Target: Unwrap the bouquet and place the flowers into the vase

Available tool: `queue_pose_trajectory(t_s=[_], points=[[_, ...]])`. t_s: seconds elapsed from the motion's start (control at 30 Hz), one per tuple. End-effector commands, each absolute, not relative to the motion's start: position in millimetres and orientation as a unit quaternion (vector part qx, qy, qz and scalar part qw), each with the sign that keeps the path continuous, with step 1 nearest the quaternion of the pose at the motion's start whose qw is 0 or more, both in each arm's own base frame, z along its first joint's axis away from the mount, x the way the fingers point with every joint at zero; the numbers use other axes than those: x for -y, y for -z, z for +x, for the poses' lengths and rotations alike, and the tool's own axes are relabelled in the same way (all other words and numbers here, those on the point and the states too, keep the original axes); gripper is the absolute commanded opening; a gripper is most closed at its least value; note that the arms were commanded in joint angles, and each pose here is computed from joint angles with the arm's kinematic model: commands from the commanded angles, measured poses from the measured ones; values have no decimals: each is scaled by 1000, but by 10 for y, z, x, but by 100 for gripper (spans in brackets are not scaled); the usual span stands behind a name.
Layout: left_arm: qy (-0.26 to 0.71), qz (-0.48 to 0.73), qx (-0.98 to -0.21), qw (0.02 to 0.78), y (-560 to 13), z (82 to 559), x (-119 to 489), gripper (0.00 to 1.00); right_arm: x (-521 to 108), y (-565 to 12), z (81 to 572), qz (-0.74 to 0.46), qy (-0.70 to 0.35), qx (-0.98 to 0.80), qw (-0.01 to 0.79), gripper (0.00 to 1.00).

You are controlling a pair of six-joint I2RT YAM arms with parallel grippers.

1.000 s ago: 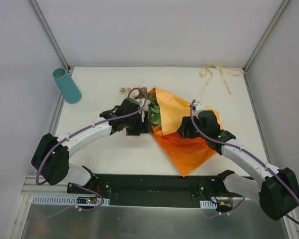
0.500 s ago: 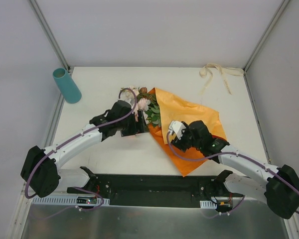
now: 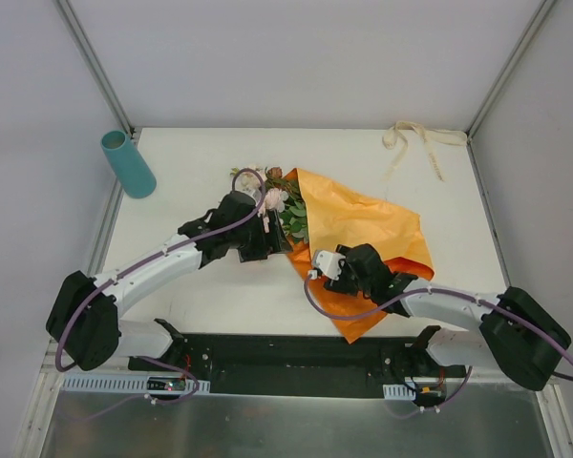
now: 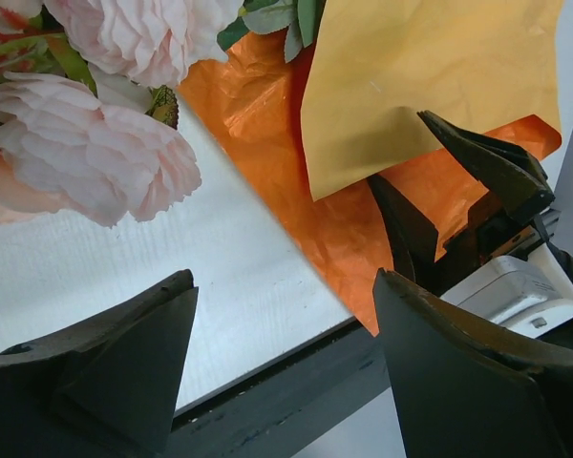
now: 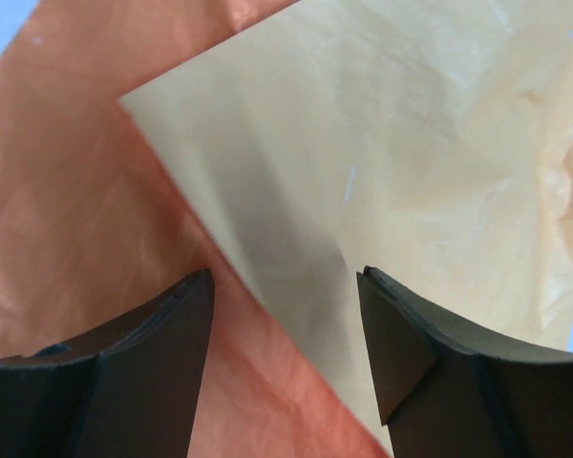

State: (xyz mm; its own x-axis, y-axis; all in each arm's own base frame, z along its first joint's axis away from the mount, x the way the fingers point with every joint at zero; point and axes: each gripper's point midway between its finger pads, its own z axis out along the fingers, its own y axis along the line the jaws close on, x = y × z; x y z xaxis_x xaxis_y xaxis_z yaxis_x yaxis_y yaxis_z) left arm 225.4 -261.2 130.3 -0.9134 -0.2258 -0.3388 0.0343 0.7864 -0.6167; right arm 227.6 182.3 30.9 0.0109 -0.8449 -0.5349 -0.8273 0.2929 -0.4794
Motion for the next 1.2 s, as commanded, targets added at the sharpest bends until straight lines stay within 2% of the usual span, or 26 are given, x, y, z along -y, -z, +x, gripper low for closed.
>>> queue_pose_trajectory(t_s=[0.0, 0.07, 0.17, 0.27, 0.37, 0.63, 0.9, 1.17], points=[[346, -68, -914, 202, -1325, 2333, 2694, 77, -1766, -351, 2547, -594, 89, -675, 428, 66], [345, -73, -914, 198, -1265, 2339, 2702, 76, -1794, -390, 2645, -589, 106, -665, 446, 59], [344, -76, -916, 191, -1167, 2354, 2728, 75, -1821, -440, 2745, -580, 124, -660, 461, 33], [342, -77, -917, 190, -1105, 2371, 2735, 74, -1888, -619, 2828, -544, 120, -660, 504, 12], [337, -84, -918, 190, -1002, 2390, 2735, 74, -1902, -835, 2892, -489, 110, -674, 542, 1], [355, -85, -915, 171, -802, 2481, 3012, 71, -1922, -1169, 2982, -363, 61, -712, 598, 0], [335, -112, -921, 165, -465, 2545, 3183, 66, -1955, -1273, 3044, -268, 19, -750, 604, 0], [311, -132, -928, 159, -197, 2552, 3238, 57, -1945, -1236, 3040, -242, -5, -766, 595, 0]])
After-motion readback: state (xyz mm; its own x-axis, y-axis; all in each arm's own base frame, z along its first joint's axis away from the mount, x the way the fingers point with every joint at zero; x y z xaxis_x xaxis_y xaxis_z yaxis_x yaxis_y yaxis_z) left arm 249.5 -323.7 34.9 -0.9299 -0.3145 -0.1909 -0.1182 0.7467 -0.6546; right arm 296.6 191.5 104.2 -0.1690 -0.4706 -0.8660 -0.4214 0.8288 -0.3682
